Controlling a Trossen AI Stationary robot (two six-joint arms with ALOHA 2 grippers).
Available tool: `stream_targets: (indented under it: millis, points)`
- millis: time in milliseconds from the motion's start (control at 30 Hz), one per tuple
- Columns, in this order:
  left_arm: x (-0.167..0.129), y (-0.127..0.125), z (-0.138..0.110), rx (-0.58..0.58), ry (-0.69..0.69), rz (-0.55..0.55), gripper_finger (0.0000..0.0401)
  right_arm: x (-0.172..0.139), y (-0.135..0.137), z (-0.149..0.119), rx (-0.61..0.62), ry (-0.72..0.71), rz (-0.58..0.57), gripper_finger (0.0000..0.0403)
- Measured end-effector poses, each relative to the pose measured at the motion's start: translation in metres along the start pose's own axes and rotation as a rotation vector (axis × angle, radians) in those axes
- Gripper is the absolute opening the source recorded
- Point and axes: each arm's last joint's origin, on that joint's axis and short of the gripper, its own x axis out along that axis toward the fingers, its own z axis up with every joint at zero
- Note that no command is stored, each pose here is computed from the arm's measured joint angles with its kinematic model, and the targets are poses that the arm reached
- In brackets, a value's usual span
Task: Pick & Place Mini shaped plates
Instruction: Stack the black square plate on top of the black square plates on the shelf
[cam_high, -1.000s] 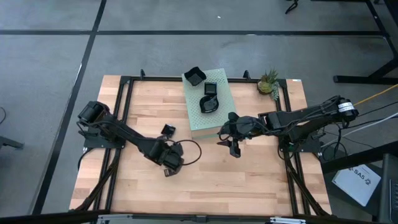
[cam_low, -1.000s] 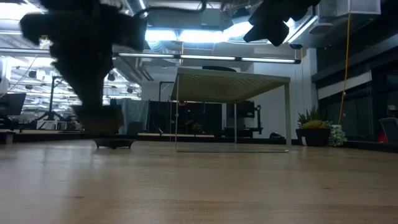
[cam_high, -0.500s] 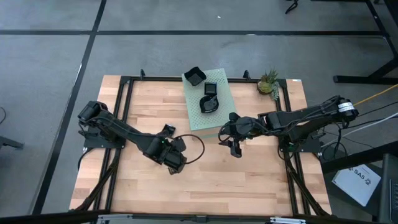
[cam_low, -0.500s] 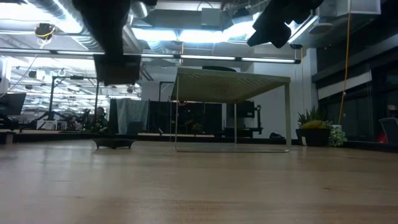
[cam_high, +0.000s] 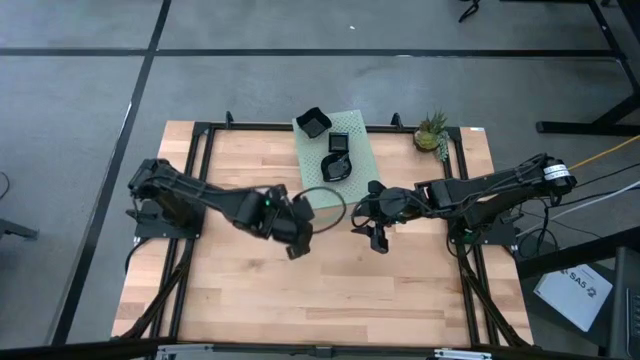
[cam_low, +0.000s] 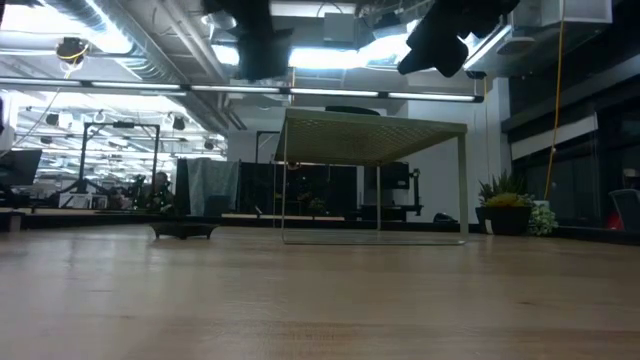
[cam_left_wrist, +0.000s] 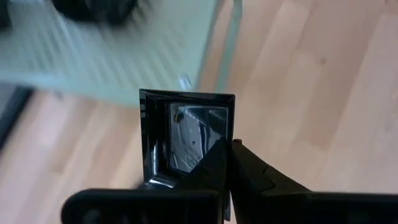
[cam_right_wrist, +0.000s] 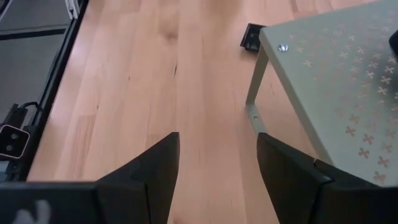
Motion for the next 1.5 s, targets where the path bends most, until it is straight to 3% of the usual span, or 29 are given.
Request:
stream_targets:
  millis: [333,633,800,1033,1133,1367,1500]
  points:
    - [-0.012,0.049,0.052,0.194,-0.101,0.058,0.0003,0.000,0.000,0.002,-0.075,-0.024,-0.011,0.0212]
    - [0.003,0.095,0.073,0.343,-0.070,0.107,0.0003,-0.001,-0.003,0.007,-0.058,-0.092,-0.130,0.0212]
    - [0.008,0.111,0.086,0.442,-0.128,0.127,0.0003,-0.001,-0.005,0.009,-0.025,-0.124,-0.220,0.0212]
    - [0.018,0.120,0.101,0.629,-0.211,0.075,0.0003,-0.005,-0.007,0.016,0.023,-0.180,-0.307,0.0212]
    - [0.024,0.129,0.109,0.595,-0.247,0.110,0.0003,-0.015,-0.007,0.026,0.127,-0.238,-0.318,0.0212]
    - [0.049,0.135,0.126,0.504,-0.329,0.107,0.0003,-0.032,-0.008,0.033,0.145,-0.289,-0.341,0.0212]
    - [0.071,0.136,0.131,0.426,-0.277,0.107,0.0003,-0.036,-0.009,0.034,0.149,-0.301,-0.359,0.0212]
